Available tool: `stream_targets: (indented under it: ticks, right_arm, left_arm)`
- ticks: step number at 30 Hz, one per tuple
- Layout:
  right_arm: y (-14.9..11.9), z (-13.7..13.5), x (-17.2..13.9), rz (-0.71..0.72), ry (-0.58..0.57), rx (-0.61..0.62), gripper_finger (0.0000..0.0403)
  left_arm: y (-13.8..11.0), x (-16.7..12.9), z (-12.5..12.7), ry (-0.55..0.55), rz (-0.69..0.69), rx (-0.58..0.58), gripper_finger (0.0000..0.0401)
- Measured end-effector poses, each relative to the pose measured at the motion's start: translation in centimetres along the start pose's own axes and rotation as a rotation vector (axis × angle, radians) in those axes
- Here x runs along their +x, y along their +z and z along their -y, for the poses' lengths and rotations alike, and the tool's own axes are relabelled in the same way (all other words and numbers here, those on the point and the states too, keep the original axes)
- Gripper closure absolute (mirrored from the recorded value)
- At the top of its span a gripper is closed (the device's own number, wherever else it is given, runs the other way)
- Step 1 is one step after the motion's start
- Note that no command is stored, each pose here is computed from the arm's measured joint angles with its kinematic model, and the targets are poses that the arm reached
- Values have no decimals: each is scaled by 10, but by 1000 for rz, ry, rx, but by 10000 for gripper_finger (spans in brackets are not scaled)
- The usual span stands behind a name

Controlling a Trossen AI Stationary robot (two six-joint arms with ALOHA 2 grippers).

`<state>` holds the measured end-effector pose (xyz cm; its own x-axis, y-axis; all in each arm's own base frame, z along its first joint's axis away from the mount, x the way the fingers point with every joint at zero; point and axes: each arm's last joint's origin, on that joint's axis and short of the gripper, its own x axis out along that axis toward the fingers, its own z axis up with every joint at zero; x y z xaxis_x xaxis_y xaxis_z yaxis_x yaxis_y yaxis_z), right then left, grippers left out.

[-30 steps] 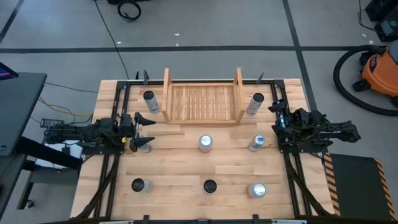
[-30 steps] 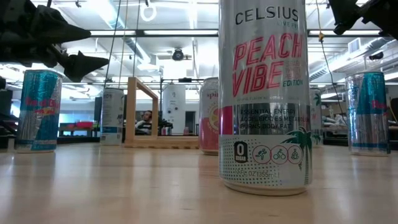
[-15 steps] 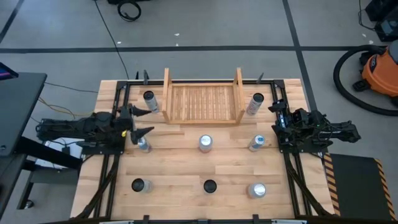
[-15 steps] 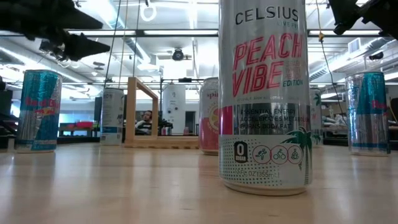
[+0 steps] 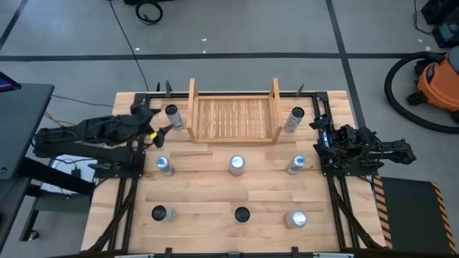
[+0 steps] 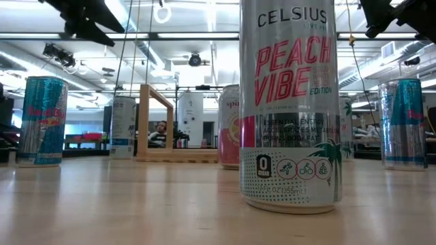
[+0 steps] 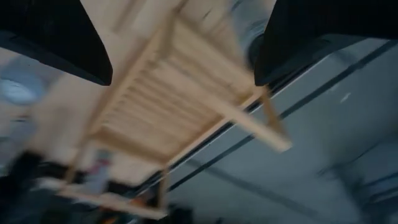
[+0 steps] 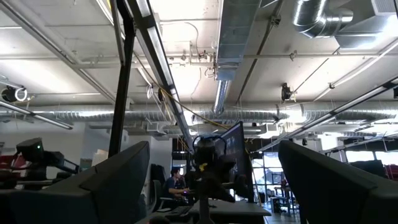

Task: Place canned beverage on shelf
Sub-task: Put the top white soda can into the shelf

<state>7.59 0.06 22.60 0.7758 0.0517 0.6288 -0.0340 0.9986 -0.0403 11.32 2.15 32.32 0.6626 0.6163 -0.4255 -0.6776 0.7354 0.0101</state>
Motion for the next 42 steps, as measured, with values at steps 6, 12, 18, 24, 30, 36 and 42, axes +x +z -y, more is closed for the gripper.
stream_targets:
  ticks: [6,12,18,24,30,36,42]
  right_arm:
    - [0,0,0,0,0,0,36]
    - [0,0,0,0,0,0,36]
    - [0,0,0,0,0,0,36]
    - [0,0,0,0,0,0,36]
    - [0,0,0,1,0,0,36]
    - [0,0,0,0,0,0,36]
    - [0,0,0,0,0,0,36]
  left_arm:
    - [22,15,-10,186,-101,-14,3]
    - [26,50,-22,252,-239,-66,3]
    - [21,94,-41,322,-397,-149,3]
    - [13,118,-50,301,-498,-222,3]
    - [12,134,-47,244,-515,-288,3]
    - [6,145,-47,262,-553,-297,3]
    - [4,150,-46,267,-573,-300,3]
